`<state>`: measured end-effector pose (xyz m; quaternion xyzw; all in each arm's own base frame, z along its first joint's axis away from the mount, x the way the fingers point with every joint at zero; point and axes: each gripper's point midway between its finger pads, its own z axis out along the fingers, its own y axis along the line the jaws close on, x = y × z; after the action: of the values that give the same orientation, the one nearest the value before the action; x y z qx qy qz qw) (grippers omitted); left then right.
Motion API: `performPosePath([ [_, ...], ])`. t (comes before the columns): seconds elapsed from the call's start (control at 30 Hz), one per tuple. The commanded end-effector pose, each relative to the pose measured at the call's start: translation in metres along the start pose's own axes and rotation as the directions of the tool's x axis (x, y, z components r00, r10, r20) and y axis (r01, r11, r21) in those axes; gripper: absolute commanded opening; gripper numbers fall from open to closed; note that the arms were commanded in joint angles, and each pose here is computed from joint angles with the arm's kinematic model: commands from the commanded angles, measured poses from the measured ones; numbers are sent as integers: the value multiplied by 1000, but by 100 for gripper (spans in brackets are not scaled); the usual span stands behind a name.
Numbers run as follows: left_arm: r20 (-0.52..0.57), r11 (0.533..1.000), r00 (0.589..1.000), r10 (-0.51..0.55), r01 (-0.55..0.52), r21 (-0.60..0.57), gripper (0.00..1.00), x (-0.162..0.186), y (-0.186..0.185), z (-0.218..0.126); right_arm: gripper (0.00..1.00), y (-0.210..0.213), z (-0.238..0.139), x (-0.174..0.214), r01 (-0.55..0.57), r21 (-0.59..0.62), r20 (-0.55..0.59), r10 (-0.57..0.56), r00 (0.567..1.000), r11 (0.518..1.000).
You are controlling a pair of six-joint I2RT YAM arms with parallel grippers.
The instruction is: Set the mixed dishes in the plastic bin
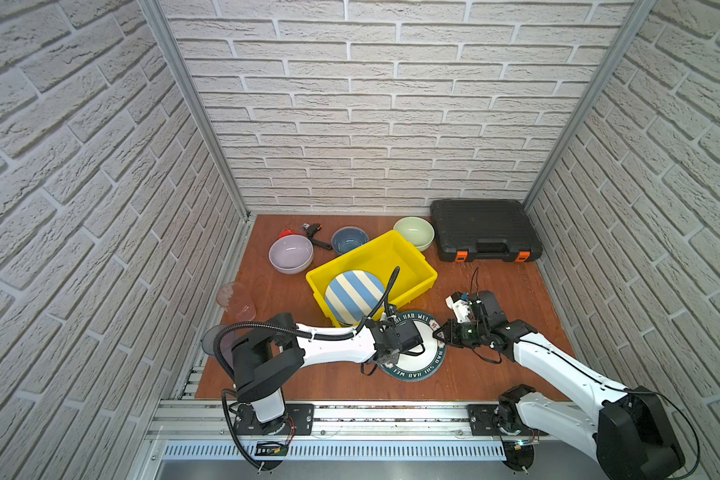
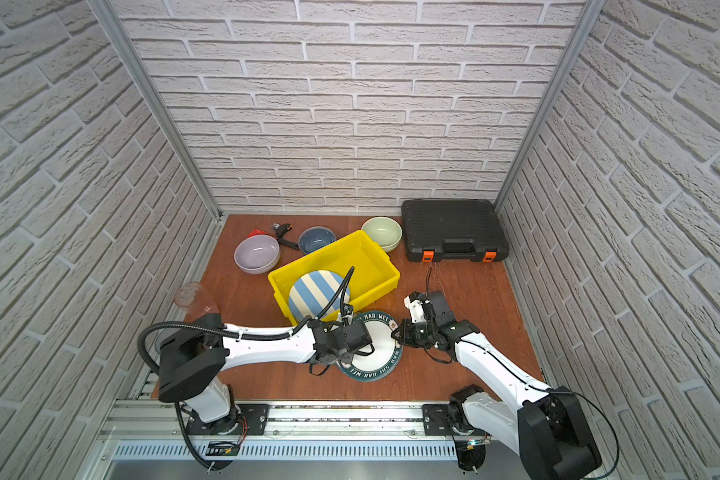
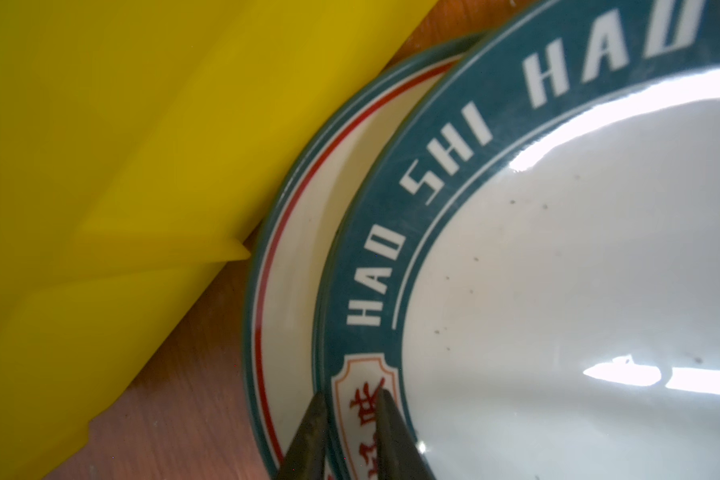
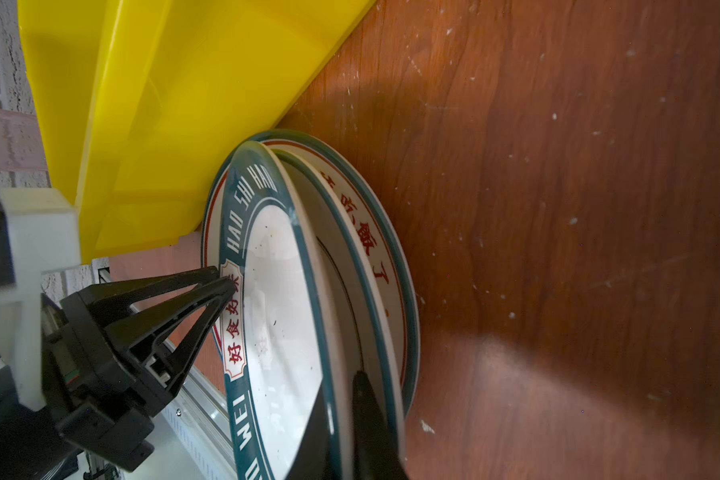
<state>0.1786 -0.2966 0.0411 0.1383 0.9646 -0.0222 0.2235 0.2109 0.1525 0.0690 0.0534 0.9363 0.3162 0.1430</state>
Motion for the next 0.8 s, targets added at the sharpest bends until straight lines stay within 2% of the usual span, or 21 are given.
performPosePath([
  [0.0,34,997,999,-22,19,71,26,-18,-8,-23,6,-1,-3,3,22,14,8,-23,1000,1000],
  [0.2,87,991,995,-59,48,122,34,-35,3,-50,6,9,-15,-3,46,1,36,-46,998,999],
  [0.4,125,986,987,-104,86,140,43,-44,31,-69,6,16,-24,-7,71,0,45,-71,996,997],
  [0.77,186,966,948,-260,255,52,54,-35,132,-91,6,35,-52,-17,164,18,67,-164,984,986],
])
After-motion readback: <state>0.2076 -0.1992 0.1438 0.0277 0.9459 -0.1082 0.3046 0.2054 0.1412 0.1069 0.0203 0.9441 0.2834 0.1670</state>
